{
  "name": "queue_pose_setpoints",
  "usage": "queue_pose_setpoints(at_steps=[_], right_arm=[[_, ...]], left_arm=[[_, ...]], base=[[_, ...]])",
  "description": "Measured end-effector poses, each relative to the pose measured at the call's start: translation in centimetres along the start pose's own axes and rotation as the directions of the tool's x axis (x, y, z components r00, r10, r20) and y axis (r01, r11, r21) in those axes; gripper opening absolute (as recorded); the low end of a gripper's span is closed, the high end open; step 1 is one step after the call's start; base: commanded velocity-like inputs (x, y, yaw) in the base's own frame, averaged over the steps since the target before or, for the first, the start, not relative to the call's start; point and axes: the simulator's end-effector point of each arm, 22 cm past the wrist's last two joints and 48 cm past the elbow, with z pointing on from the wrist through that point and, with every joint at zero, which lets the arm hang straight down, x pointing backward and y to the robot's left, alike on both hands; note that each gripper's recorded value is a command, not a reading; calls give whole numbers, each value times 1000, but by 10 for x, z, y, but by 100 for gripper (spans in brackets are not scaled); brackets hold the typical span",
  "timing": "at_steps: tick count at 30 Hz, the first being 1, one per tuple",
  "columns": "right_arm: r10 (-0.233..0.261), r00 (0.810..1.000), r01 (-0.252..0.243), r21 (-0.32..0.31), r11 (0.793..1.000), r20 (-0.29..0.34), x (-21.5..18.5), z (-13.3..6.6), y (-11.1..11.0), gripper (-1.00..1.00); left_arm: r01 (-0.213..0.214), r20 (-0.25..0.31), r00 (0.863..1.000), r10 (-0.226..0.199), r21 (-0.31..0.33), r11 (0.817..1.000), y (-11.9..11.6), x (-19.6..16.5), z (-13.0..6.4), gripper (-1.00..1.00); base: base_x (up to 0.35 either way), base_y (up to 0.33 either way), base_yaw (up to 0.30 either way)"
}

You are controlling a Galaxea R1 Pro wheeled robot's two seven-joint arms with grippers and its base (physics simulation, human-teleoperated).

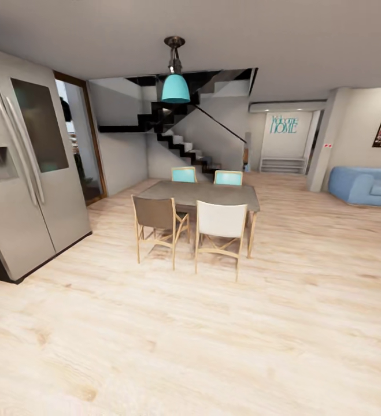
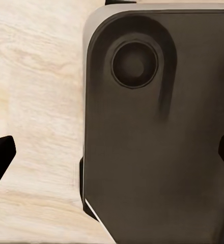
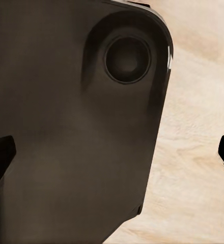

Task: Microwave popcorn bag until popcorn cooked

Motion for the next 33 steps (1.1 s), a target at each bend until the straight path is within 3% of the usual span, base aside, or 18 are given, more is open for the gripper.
queue_pose_setpoints(at_steps=[33], right_arm=[[0,1000,0,-1,1000,0,0,0,0,100]], left_arm=[[0,-1,1000,0,0,1000,0,0,0,100]], base=[[0,0,300]])
